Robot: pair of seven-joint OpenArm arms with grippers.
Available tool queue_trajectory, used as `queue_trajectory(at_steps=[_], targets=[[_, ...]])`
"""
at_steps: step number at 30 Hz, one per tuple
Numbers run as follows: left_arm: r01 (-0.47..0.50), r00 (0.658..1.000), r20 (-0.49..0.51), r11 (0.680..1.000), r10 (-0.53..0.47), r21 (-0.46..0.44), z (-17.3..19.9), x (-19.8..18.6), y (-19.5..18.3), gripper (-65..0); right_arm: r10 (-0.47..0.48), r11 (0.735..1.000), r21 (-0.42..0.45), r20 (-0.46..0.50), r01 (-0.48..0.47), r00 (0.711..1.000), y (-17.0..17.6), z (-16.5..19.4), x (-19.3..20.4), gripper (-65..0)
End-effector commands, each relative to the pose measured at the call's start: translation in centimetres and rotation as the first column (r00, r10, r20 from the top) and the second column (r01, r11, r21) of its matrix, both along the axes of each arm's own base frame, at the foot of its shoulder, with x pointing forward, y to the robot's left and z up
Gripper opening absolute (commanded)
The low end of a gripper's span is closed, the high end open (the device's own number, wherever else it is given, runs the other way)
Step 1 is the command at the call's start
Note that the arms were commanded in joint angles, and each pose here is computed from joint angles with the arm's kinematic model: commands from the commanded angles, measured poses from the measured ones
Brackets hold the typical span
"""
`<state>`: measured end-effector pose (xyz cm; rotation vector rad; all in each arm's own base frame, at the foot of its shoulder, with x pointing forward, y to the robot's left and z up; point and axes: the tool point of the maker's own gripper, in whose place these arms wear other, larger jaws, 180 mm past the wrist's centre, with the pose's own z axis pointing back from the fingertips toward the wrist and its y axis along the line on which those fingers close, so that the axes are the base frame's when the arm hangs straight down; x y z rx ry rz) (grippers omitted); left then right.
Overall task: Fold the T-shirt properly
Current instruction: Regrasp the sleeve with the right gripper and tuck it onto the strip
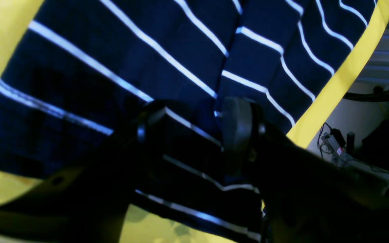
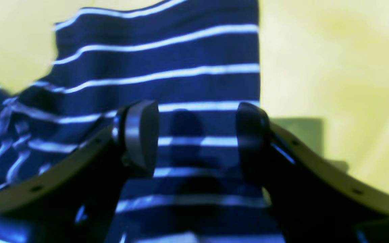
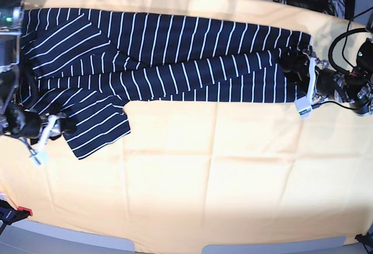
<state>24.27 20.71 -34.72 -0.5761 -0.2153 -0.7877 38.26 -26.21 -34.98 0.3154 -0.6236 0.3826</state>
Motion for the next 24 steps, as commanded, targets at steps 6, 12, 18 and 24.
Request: queue_trajectory(at_steps=[6, 12, 18, 24], targets=[[0.008, 0.999, 0.031, 0.998, -0.010, 0.068, 0.2, 0.5, 1.6, -35.3, -0.115, 0.979, -0.156, 0.116, 0.133, 0.987, -2.4, 0.3, 2.9, -27.1], [0.007, 1.000, 0.018, 0.998, -0.008, 0.061, -0.2, 0.0, 1.5, -35.3, -0.170, 0.971, -0.147, 0.114, 0.186, 0.979, -1.9, -0.4, 3.2, -27.3], [0.006, 1.000, 0.019, 0.998, -0.007, 0.060, -0.2, 0.1, 1.4, -35.3, -0.056, 0.998, -0.009, 0.070, 0.057, 0.996, 1.9, -1.8, 2.3, -30.5], [0.001, 1.000, 0.026, 0.999, -0.003, 0.052, -0.1, 0.2, 1.3, -35.3, -0.005, 0.997, 0.071, 0.064, 0.000, 0.998, 3.5, -0.6, 2.3, -57.6]])
